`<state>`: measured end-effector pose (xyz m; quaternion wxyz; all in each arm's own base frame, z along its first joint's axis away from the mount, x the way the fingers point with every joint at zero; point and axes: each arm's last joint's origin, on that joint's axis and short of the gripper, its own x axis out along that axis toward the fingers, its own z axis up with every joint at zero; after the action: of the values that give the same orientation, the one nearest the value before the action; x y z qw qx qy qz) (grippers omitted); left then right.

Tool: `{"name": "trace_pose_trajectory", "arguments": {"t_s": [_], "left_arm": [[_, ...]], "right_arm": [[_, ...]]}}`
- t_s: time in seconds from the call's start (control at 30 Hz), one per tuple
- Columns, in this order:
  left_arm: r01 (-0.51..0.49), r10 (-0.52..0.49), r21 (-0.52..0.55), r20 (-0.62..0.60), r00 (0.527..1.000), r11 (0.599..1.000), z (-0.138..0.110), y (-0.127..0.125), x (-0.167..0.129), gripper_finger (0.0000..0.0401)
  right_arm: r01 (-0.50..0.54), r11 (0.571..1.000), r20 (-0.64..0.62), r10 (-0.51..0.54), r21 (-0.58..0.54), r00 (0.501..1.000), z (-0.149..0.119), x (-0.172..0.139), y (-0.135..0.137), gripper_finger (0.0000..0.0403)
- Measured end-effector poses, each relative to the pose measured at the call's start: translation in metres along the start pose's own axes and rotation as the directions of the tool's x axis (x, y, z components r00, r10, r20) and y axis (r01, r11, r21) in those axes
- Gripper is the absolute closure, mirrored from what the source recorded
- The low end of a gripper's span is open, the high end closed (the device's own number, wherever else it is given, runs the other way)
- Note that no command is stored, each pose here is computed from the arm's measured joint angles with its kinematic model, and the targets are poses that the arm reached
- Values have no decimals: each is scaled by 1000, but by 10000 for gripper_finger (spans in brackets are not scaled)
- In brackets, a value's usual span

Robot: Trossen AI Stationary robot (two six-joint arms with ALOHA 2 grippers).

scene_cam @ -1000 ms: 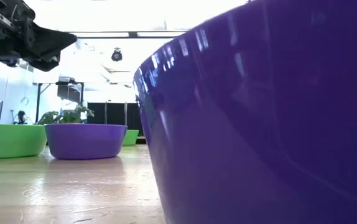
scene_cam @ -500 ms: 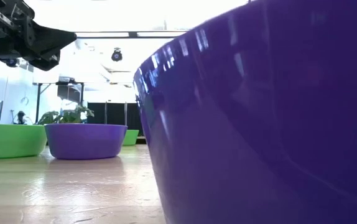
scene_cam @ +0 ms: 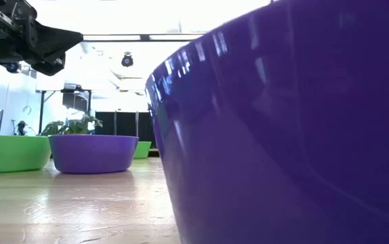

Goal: Pick & Place Mini bowls
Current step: Put the top right violet bowl on the shelf

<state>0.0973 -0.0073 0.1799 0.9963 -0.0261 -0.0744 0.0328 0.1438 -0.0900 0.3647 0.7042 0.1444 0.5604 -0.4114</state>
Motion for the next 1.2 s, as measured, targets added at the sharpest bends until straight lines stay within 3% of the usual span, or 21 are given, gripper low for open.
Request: {"name": "trace_pose_trajectory", "arguments": {"t_s": [0.57,1.2], "left_arm": [[0,0,0,-1,1000,1000,0,0,0,401],[1,-1,1,-3,1000,1000,0,0,0,401]], "right_arm": [[51,991,-237,-79,-120,968,38,57,1,394],[61,991,-268,-90,-117,959,41,68,0,394]]}}
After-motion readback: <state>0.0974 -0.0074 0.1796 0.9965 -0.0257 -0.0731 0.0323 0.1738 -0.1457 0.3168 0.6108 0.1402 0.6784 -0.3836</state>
